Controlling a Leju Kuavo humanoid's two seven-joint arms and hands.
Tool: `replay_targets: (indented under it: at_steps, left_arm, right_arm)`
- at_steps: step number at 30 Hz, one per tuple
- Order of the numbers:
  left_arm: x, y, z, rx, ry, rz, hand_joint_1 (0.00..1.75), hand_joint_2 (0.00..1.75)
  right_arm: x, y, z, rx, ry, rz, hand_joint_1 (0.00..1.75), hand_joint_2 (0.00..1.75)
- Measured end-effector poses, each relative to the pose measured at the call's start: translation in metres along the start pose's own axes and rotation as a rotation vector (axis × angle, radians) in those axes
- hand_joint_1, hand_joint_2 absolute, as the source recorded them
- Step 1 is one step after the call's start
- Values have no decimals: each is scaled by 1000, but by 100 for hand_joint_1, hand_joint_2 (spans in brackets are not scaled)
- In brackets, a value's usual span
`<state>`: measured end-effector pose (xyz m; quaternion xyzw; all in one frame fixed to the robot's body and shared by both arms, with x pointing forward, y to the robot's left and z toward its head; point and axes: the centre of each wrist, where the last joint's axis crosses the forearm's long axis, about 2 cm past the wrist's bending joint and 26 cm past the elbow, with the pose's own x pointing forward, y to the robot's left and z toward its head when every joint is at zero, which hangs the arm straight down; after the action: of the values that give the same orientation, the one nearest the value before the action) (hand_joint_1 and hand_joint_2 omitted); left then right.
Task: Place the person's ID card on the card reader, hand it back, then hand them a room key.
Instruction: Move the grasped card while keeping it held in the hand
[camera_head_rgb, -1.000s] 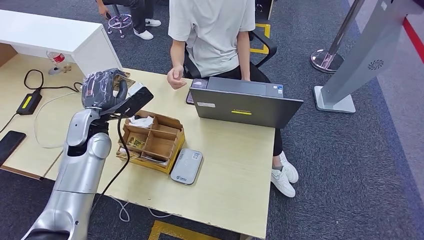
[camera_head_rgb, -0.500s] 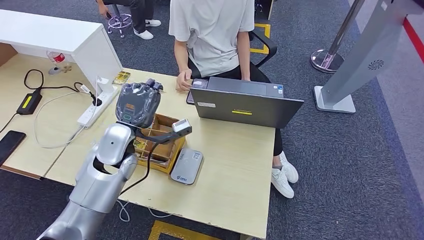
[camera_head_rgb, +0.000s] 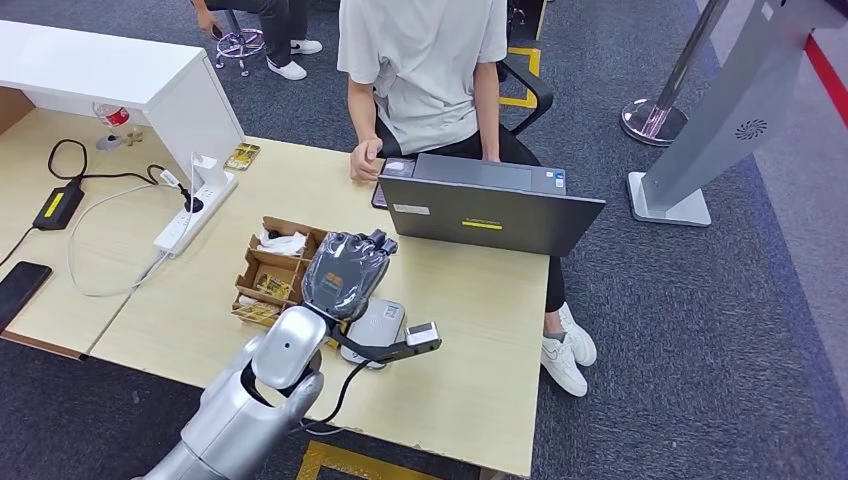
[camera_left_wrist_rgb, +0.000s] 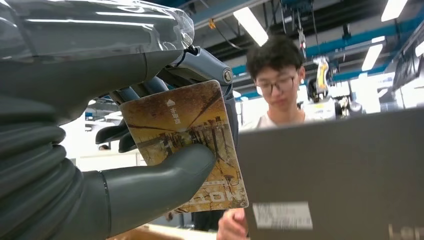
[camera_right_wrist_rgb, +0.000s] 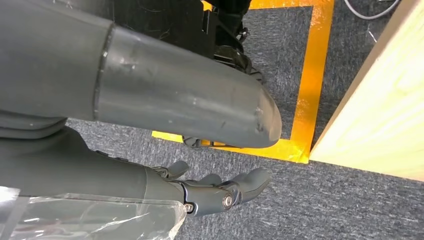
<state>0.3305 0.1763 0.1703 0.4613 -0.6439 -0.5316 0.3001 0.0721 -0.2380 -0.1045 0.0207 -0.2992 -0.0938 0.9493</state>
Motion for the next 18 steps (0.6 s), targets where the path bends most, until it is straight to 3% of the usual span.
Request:
replay_targets:
  at_steps: [18]
  left_arm:
    - [11,-72,42,-295,48,18,175,175]
  right_arm:
    - [-3,-1,1,42,28,-10,0,0]
